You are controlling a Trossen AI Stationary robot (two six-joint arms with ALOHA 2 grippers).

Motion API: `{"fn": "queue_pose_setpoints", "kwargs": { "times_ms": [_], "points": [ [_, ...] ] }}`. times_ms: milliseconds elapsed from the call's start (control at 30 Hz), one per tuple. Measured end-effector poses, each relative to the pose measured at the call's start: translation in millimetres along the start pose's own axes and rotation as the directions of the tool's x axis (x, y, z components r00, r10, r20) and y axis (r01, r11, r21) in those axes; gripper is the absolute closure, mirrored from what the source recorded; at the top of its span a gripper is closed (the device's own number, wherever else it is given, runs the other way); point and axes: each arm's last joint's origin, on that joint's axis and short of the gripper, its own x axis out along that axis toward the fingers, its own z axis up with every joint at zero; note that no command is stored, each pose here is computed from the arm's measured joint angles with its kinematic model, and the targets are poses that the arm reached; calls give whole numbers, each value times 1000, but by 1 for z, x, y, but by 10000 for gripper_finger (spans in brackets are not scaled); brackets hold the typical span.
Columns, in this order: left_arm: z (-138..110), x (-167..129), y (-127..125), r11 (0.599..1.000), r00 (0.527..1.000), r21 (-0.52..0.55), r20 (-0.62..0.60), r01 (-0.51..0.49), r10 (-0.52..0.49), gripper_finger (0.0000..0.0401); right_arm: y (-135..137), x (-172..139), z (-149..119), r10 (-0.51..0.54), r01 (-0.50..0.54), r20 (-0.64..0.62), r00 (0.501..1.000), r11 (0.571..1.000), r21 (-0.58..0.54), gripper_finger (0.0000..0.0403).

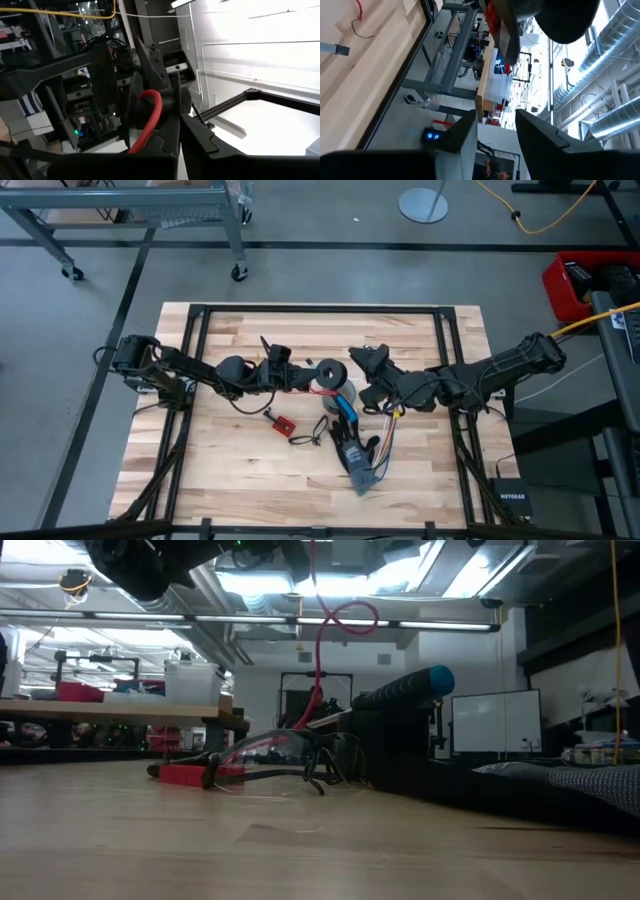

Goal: Coil cords
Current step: Uncoil the red wire from the spool

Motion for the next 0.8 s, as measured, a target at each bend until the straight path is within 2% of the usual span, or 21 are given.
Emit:
{"fn": "queue_pose_setpoints", "kwargs": {
  "times_ms": [367, 800],
  "points": [
    [-1, 0, 8, 997, 997, -17, -12, -81, 81, 401, 0, 0, 0, -2, 2, 6, 1000, 998, -69, 265],
    [10, 0, 13, 994, 994, -20, 17, -108, 108, 401, -2, -17, 15, -13, 23, 183, 983, 998, -53, 265]
  ]
}}
